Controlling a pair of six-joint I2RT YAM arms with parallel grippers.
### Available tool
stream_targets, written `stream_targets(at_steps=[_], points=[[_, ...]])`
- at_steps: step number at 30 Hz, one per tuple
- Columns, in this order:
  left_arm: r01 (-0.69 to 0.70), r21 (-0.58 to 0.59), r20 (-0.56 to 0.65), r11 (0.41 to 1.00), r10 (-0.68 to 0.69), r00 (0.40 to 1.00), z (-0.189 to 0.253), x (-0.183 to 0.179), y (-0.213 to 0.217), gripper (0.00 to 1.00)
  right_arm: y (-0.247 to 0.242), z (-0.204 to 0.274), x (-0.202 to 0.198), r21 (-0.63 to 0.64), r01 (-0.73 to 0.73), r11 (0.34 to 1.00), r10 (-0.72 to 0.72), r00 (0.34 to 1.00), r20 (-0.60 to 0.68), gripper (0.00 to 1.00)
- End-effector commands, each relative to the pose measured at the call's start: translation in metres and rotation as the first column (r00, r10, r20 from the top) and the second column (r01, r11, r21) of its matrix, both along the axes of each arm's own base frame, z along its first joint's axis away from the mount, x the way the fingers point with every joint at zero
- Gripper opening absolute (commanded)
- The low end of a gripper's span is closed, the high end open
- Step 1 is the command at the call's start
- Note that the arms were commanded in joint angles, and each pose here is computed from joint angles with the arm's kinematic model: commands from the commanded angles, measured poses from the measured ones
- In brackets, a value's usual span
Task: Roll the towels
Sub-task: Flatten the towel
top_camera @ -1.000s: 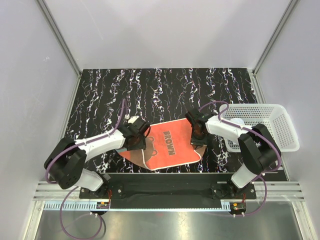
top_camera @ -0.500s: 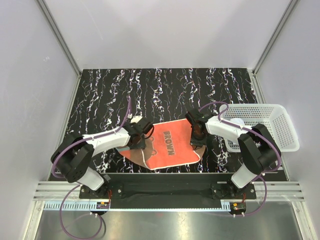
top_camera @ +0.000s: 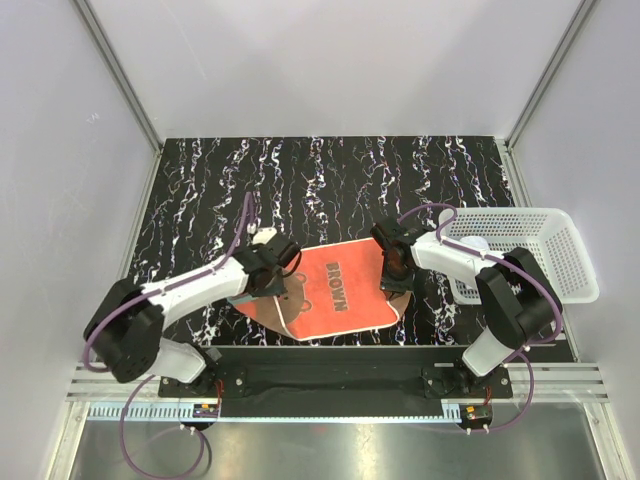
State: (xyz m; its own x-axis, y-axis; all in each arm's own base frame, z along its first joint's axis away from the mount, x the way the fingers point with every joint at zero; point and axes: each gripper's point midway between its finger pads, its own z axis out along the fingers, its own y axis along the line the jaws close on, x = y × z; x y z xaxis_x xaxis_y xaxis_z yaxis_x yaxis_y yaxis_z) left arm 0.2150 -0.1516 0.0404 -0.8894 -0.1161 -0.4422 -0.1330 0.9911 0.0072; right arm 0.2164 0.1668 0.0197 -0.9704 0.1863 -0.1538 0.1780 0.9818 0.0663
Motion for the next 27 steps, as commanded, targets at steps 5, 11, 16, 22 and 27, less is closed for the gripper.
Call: stream_targets(at_steps=[5, 11, 16, 22, 27], points=[[-0.019, 0.0, 0.128, 1.0, 0.019, 0.992, 0.044, 0.008, 0.014, 0.23, 0.004, -0.001, 0.0, 0.011, -0.005, 1.0, 0.005, 1.0, 0.009, 0.0], [-0.003, -0.026, 0.111, 1.0, 0.006, 0.994, 0.03, 0.0, 0.012, 0.13, 0.002, 0.002, 0.0, 0.01, -0.003, 1.0, 0.003, 1.0, 0.013, 0.0], [0.066, -0.093, 0.12, 0.993, -0.054, 0.991, 0.03, 0.005, -0.008, 0.46, 0.002, 0.004, -0.001, 0.01, -0.002, 1.0, 0.002, 1.0, 0.013, 0.0], [0.093, -0.067, 0.117, 0.993, -0.085, 0.989, 0.029, 0.023, -0.024, 0.46, 0.003, 0.002, -0.001, 0.011, -0.002, 1.0, 0.002, 1.0, 0.009, 0.0], [0.095, -0.032, 0.077, 0.995, -0.092, 0.993, 0.014, 0.027, -0.027, 0.46, 0.002, 0.003, -0.001, 0.004, -0.009, 1.0, 0.009, 1.0, 0.011, 0.0]])
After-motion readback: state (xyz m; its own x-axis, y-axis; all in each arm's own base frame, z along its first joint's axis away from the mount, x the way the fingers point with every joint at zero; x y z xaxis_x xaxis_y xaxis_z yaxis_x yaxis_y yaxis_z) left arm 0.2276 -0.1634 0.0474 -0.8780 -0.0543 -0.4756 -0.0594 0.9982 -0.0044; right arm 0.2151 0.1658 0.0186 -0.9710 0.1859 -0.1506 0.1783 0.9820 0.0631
